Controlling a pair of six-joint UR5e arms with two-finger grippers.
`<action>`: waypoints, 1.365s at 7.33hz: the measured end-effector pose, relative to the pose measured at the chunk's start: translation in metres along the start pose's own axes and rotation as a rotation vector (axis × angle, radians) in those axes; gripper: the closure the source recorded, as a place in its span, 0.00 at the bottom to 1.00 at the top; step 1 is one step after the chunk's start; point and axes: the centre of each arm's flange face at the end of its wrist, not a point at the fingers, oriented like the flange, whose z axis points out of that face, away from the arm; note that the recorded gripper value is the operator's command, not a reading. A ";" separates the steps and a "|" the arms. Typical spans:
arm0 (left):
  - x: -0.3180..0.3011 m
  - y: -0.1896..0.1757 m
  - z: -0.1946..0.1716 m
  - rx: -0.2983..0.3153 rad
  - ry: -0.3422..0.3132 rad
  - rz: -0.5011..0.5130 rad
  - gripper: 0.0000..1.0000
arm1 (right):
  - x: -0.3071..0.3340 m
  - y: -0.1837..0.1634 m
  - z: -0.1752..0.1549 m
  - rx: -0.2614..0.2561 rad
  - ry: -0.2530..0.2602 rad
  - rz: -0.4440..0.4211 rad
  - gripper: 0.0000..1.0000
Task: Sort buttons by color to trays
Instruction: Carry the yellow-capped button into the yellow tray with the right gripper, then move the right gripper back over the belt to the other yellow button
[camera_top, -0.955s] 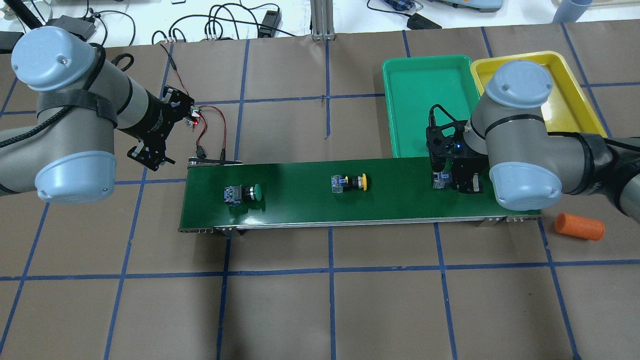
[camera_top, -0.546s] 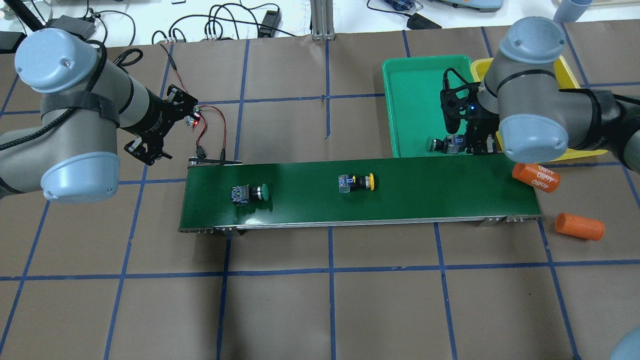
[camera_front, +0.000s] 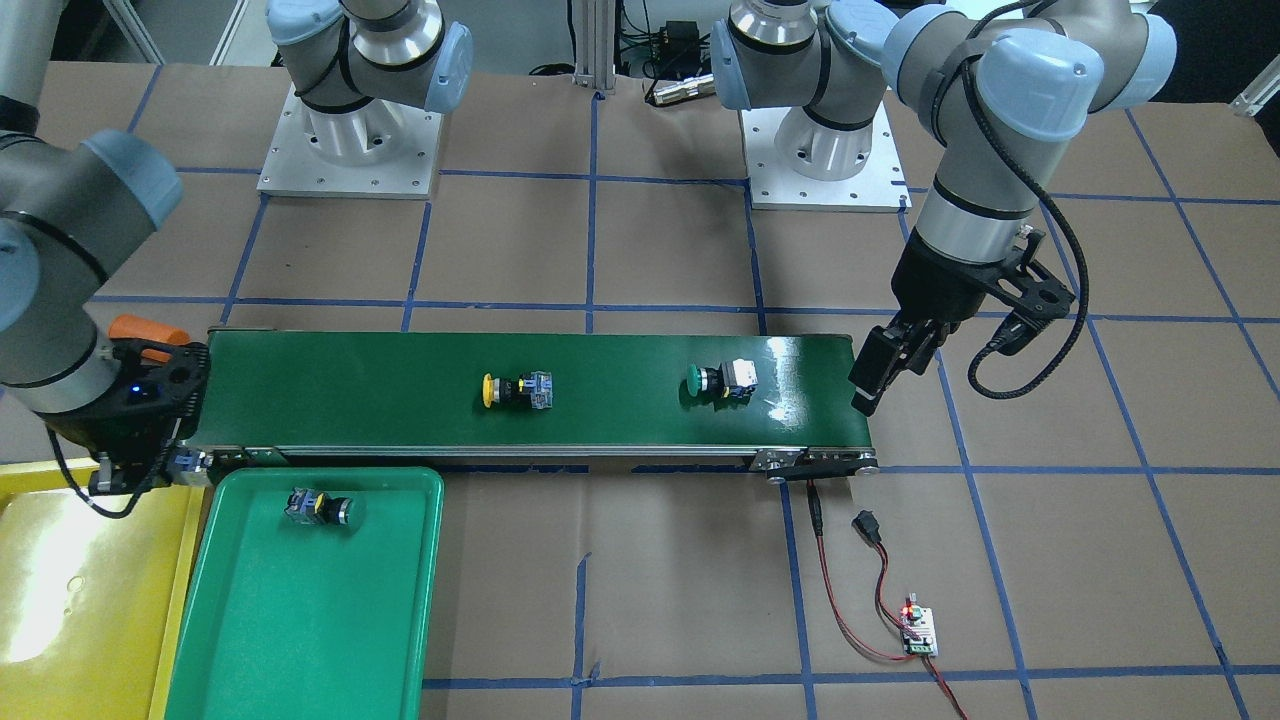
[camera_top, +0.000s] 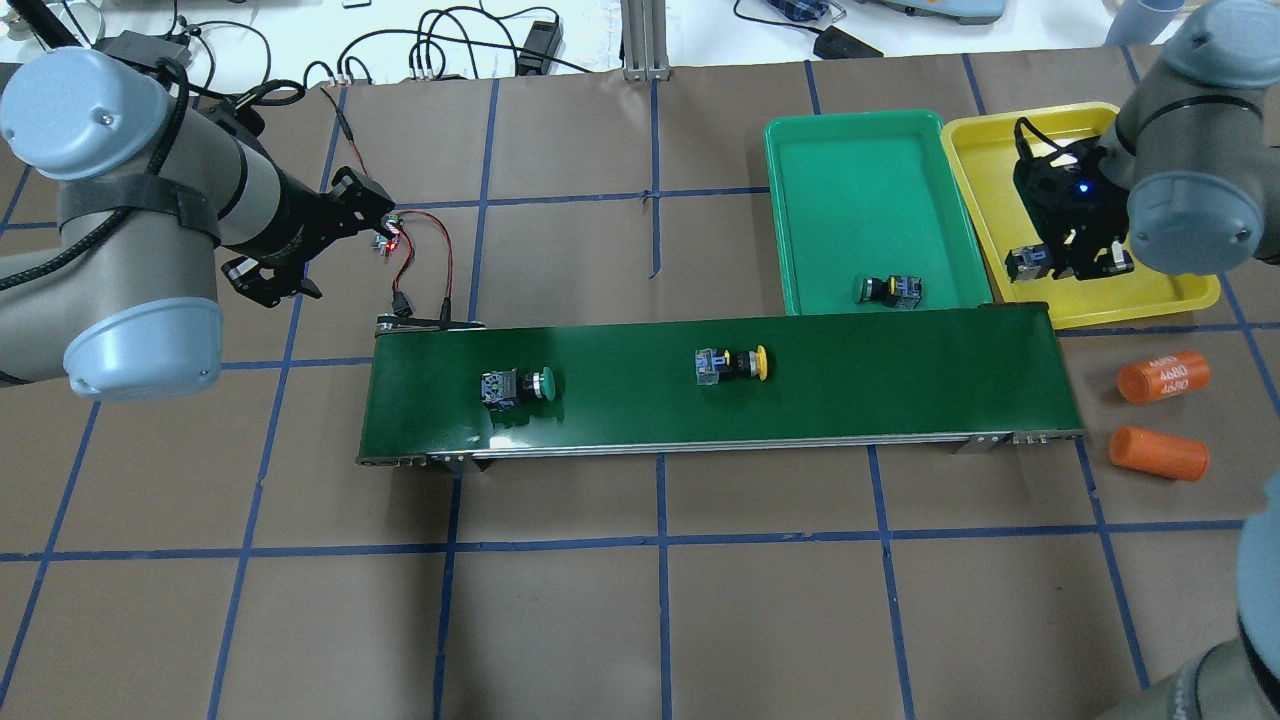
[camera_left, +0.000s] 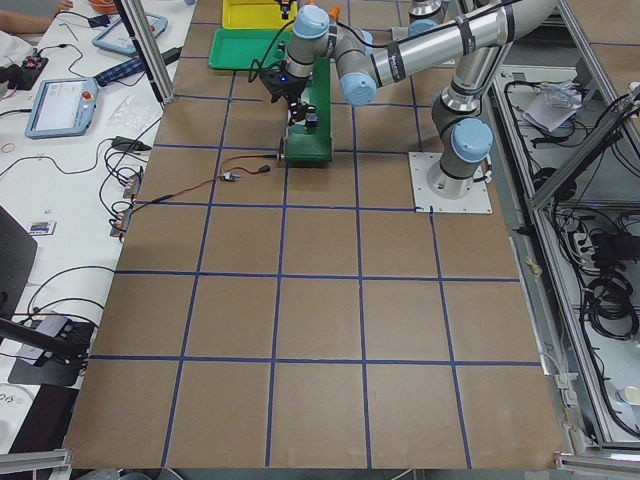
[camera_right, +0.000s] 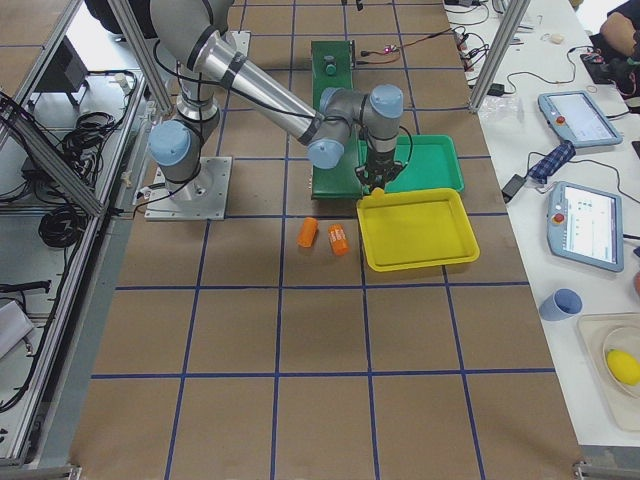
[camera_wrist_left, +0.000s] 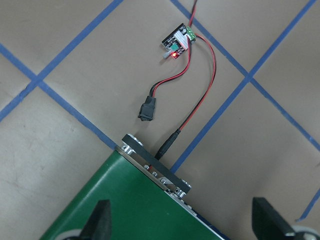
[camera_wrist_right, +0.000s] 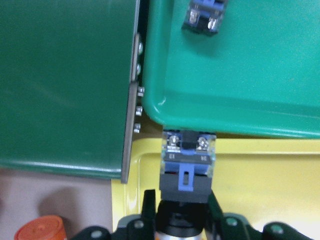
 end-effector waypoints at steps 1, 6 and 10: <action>0.006 -0.001 -0.005 0.000 0.003 0.047 0.00 | -0.005 0.026 0.010 0.026 0.005 -0.011 0.44; 0.063 0.013 -0.039 -0.190 -0.010 0.173 0.00 | -0.011 0.046 0.014 0.070 0.026 -0.001 0.25; 0.079 0.004 -0.084 -0.330 -0.016 0.331 0.00 | -0.030 0.012 -0.027 0.134 0.032 0.031 0.13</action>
